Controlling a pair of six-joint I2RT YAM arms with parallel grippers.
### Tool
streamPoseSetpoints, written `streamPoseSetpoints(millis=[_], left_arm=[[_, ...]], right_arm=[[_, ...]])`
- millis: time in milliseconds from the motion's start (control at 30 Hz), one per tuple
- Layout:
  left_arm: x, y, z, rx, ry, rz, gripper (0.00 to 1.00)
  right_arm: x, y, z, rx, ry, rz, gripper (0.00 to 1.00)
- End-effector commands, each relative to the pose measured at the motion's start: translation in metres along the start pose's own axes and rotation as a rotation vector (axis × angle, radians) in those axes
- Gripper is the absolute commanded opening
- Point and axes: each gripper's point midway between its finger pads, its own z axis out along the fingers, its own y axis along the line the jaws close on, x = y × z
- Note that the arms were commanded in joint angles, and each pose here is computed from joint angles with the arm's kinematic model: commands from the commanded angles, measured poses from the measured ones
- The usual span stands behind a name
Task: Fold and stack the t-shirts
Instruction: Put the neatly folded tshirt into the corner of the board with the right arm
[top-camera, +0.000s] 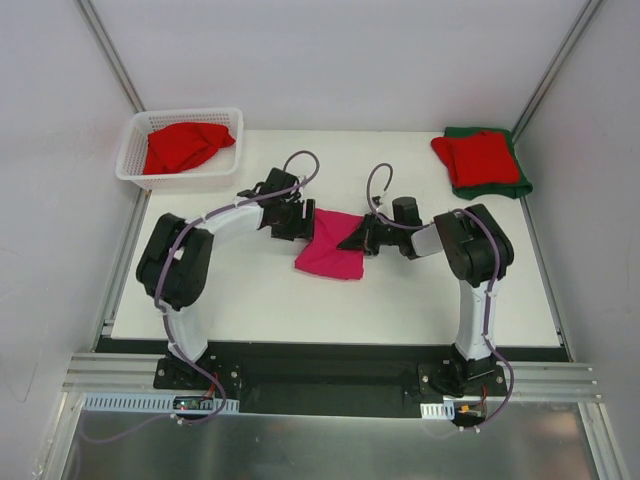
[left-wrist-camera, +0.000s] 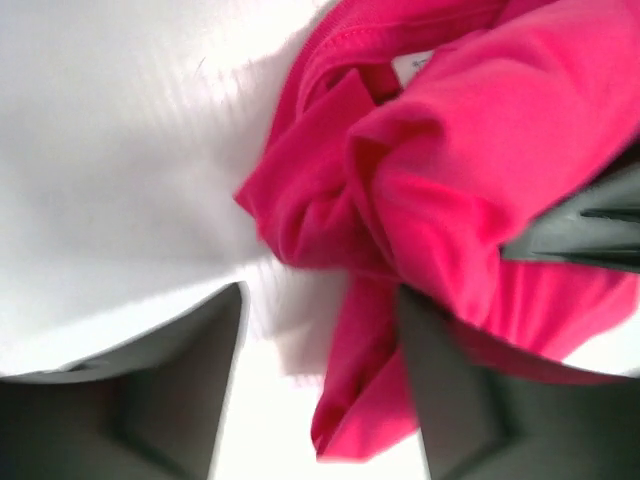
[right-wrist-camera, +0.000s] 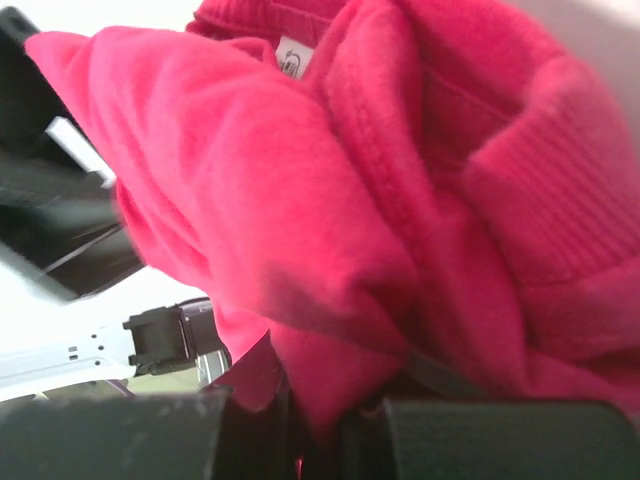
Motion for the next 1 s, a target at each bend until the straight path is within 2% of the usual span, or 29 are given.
streamPoseSetpoints(millis=[0, 333, 500, 967], left_arm=[[-0.020, -0.012, -0.056, -0.001, -0.142, 0.022, 0.71], [-0.009, 0.003, -0.080, -0.034, -0.186, -0.001, 0.84], [-0.005, 0.006, -0.079, -0.037, -0.179, -0.005, 0.85], [-0.005, 0.012, -0.081, -0.040, -0.179, -0.012, 0.84]], right_arm=[[0.000, 0.031, -0.004, -0.024, 0.016, -0.105, 0.01], [-0.017, 0.070, -0.023, 0.033, -0.005, -0.255, 0.01], [-0.029, 0.088, -0.027, 0.033, -0.022, -0.290, 0.01], [-0.053, 0.089, -0.038, 0.071, -0.061, -0.303, 0.01]])
